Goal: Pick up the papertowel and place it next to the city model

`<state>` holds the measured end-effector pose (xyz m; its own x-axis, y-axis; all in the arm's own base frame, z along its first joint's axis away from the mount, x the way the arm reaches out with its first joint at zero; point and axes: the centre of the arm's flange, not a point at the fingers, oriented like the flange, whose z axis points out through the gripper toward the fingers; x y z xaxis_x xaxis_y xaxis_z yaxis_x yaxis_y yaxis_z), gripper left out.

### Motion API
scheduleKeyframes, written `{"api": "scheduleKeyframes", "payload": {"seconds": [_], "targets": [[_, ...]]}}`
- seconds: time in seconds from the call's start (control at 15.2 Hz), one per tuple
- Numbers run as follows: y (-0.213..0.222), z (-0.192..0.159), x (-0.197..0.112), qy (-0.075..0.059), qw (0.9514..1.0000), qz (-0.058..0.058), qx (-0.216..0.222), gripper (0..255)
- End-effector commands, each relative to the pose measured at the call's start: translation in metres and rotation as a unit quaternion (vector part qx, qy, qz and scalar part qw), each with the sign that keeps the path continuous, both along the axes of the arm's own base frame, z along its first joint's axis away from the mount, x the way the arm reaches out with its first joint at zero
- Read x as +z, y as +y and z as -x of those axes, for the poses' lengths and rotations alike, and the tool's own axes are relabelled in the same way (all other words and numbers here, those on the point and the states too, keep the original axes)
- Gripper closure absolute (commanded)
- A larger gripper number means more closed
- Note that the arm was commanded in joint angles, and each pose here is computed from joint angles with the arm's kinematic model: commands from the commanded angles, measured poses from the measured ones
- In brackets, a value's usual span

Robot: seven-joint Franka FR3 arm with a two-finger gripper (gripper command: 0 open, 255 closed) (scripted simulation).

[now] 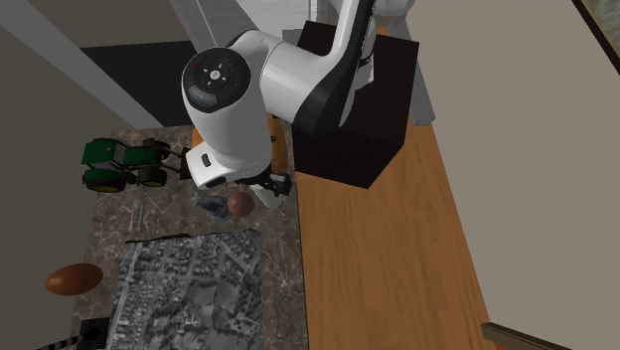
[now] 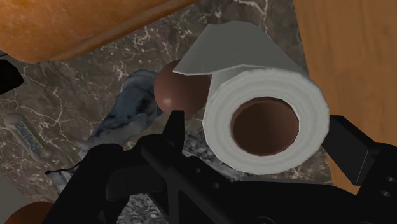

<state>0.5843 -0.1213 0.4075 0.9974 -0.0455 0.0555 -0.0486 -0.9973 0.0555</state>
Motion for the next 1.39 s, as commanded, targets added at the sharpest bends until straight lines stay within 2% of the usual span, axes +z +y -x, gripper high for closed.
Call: {"api": "scheduleKeyframes", "payload": {"seconds": [0.0, 0.33, 0.4, 0.99, 1.32], "targets": [[-0.001, 0.0, -0.001, 0.0, 1.0, 0.0, 0.0, 0], [-0.001, 0.0, -0.001, 0.0, 1.0, 0.0, 0.0, 0], [-0.001, 0.0, -0.001, 0.0, 1.0, 0.0, 0.0, 255], [-0.001, 0.0, -0.001, 0.0, 1.0, 0.0, 0.0, 255], [-0.001, 0.0, 0.025, 0.0, 1.0, 0.0, 0.0, 255]]}}
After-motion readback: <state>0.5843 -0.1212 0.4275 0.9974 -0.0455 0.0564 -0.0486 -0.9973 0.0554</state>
